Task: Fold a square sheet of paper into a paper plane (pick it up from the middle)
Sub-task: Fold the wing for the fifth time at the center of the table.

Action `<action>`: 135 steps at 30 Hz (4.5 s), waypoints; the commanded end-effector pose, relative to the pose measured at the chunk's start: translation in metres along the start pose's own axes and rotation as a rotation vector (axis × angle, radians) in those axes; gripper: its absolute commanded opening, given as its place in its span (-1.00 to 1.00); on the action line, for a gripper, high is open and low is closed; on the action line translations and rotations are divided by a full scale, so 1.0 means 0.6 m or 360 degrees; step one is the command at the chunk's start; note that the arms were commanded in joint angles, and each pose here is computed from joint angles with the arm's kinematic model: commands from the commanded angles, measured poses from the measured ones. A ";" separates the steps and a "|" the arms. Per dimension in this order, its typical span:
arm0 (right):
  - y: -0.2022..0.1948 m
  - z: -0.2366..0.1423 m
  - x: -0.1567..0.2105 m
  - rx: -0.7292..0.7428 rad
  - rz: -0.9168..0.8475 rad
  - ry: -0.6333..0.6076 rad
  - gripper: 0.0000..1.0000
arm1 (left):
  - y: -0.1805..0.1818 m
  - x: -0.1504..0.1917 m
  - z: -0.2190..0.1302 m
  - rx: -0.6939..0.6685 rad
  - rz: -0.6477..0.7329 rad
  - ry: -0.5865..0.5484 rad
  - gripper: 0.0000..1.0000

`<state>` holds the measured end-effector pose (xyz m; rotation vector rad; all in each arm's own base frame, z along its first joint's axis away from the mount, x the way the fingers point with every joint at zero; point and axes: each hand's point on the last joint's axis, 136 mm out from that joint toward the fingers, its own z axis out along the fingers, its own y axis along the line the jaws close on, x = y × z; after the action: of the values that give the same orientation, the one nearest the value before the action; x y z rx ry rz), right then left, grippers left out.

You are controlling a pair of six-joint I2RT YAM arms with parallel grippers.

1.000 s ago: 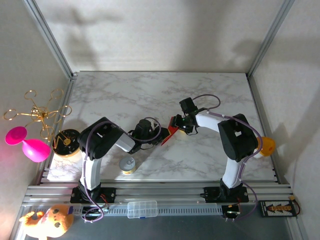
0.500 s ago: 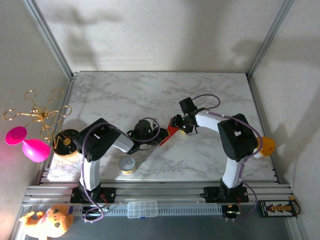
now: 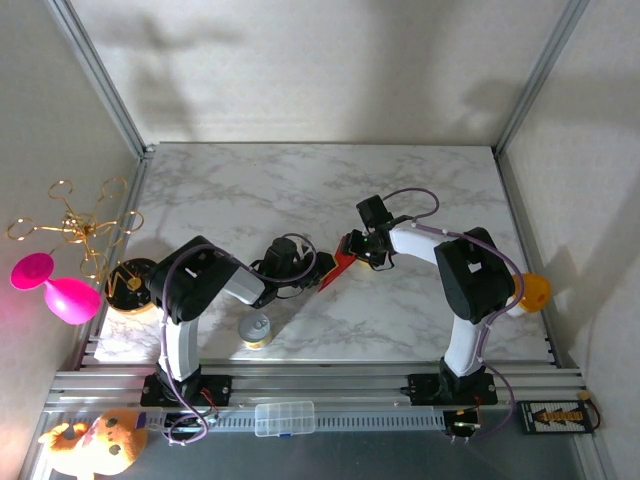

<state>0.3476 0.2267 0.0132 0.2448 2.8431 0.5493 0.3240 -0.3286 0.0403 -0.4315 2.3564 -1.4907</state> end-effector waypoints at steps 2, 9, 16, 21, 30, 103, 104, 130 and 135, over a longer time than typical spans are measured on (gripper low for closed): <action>-0.108 0.076 0.059 0.0332 -0.0004 0.0139 0.12 | -0.001 -0.003 -0.012 -0.0003 0.0014 -0.0012 -0.40; -0.105 0.077 0.058 0.0325 -0.0008 0.0142 0.12 | 0.007 -0.002 -0.026 -0.0112 0.0120 -0.0005 -0.38; -0.101 0.079 0.056 0.0312 -0.0006 0.0143 0.11 | 0.009 -0.001 -0.036 -0.0208 0.0246 0.0004 -0.37; -0.102 0.081 0.059 0.0312 -0.0002 0.0154 0.10 | 0.006 0.001 -0.038 -0.0281 0.0374 0.0018 -0.34; -0.102 0.083 0.061 0.0307 0.0004 0.0165 0.09 | -0.006 0.012 -0.024 -0.0337 0.0513 0.0044 -0.31; -0.022 0.040 0.045 -0.0087 -0.0343 0.0083 0.35 | 0.068 0.030 -0.017 -0.0265 0.0062 0.0162 -0.82; -0.029 0.042 0.046 -0.0062 -0.0345 0.0089 0.34 | 0.069 0.029 -0.018 -0.0265 0.0061 0.0161 -0.82; -0.119 0.083 0.065 0.0369 -0.0178 0.0199 0.09 | 0.022 0.020 -0.029 -0.0175 0.0202 0.0149 -0.53; -0.119 0.085 0.066 0.0365 -0.0175 0.0203 0.10 | 0.015 0.018 -0.036 -0.0202 0.0250 0.0145 -0.52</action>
<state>0.3448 0.2267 0.0105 0.0477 2.8535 0.5106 0.3050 -0.3164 0.0327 -0.2460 2.5041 -1.3575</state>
